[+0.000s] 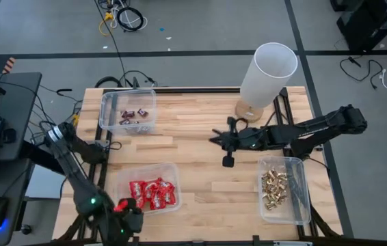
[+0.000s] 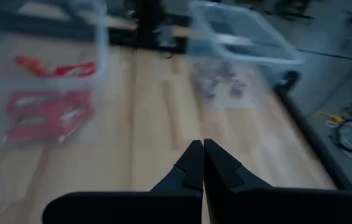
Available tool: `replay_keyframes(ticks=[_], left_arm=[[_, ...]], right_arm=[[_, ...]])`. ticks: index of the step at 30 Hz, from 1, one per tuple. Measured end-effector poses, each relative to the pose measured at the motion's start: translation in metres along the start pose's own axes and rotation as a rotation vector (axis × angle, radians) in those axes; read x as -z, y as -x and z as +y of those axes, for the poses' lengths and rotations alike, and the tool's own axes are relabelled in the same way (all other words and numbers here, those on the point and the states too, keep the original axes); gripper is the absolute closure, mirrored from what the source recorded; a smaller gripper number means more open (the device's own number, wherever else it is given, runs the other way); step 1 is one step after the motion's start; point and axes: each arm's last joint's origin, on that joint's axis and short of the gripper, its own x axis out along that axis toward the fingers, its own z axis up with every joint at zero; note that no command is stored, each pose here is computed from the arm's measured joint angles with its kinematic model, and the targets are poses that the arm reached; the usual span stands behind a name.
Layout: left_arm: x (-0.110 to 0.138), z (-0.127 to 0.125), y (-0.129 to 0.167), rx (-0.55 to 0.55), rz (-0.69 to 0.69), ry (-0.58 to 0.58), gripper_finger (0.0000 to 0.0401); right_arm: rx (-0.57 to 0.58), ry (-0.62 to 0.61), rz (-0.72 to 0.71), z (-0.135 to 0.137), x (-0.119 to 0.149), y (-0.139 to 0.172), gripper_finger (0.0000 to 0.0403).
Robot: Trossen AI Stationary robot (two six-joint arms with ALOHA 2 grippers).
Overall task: Sort candy
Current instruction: Move the transparent bin to the center of the table
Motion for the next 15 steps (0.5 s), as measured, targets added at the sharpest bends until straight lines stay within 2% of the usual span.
replay_keyframes(ticks=[3, 7, 11, 15], left_arm=[[0.006, -0.003, -0.017, -0.092, -0.016, -0.020, 0.0401], [0.016, -0.002, -0.036, -0.208, 0.019, 0.018, 0.0401], [0.028, 0.001, -0.043, -0.305, 0.079, 0.051, 0.0401], [0.037, 0.007, -0.040, -0.425, 0.082, 0.064, 0.0401]], right_arm=[[-0.028, 0.019, 0.007, 0.006, 0.004, -0.012, 0.0403], [-0.025, 0.032, 0.012, 0.009, 0.008, -0.024, 0.0403], [-0.019, 0.029, -0.027, 0.011, 0.008, -0.035, 0.0403], [-0.044, 0.078, -0.038, 0.015, 0.014, -0.053, 0.0403]])
